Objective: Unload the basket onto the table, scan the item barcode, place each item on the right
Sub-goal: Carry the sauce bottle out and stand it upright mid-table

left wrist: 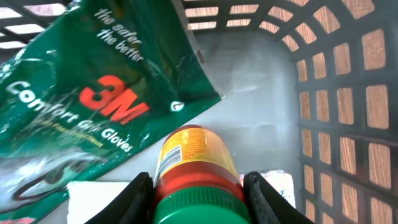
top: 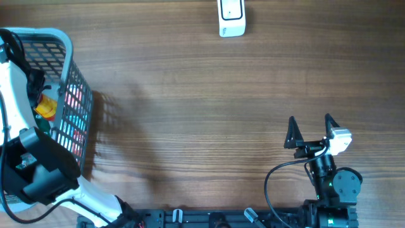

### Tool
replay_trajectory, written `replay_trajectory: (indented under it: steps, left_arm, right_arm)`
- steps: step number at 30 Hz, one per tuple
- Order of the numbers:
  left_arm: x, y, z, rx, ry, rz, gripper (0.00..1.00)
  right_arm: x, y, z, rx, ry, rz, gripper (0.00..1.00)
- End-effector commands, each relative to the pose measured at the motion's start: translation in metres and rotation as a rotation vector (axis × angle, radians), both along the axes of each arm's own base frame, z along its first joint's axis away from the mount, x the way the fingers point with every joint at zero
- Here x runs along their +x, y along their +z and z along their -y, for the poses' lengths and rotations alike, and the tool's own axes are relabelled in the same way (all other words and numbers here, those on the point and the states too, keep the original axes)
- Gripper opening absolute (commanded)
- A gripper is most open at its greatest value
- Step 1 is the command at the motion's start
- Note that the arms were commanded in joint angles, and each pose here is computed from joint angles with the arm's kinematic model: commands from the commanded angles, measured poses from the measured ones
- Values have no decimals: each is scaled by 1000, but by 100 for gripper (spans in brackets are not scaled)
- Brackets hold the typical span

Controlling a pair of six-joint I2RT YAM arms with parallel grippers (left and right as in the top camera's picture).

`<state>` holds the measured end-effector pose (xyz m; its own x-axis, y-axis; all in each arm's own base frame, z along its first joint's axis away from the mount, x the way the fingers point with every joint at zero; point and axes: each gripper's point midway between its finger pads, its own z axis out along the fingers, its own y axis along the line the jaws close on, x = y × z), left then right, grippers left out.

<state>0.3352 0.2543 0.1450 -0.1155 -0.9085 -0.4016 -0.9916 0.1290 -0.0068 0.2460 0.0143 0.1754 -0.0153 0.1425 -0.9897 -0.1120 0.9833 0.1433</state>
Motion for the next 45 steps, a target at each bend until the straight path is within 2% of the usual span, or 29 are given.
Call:
replay_trajectory:
  steps: [1,2,6,10,13,16,22,27,29,32,36,45]
  left_arm:
    - [-3,85,-5,127,-6,167,31]
    - [-8,119,-3,173,-23,231,31]
    - [-32,191,12,274,-25,394,31]
    - [-60,264,51,363,-80,612,31]
    - [-56,306,113,345,-279,794,31]
    - [-43,314,182,264,-496,858,31]
    - [-8,242,316,38,-909,627,31]
    - [13,143,416,-47,-1160,302,31]
    - [11,98,453,-103,-1281,165,31]
    - [14,45,486,-162,-1336,39,31]
    - [14,3,522,-206,-1393,-21,31]
    - [30,-40,545,-166,-1412,-29,34]
  right_arm:
    - [0,3,0,-11,-3,14,100]
    - [0,3,0,-12,-3,14,100]
    - [0,3,0,-11,-3,14,100]
    - [0,3,0,-11,-3,14,100]
    - [0,3,0,-11,-3,14,100]
    - [0,3,0,-11,-3,14,100]
    - [0,3,0,-11,-3,14,100]
    - [0,3,0,-12,-3,14,100]
    - [0,3,0,-12,-3,14,100]
    - [0,3,0,-11,-3,14,100]
    - [0,3,0,-11,-3,14,100]
    - [0,3,0,-11,-3,14,100]
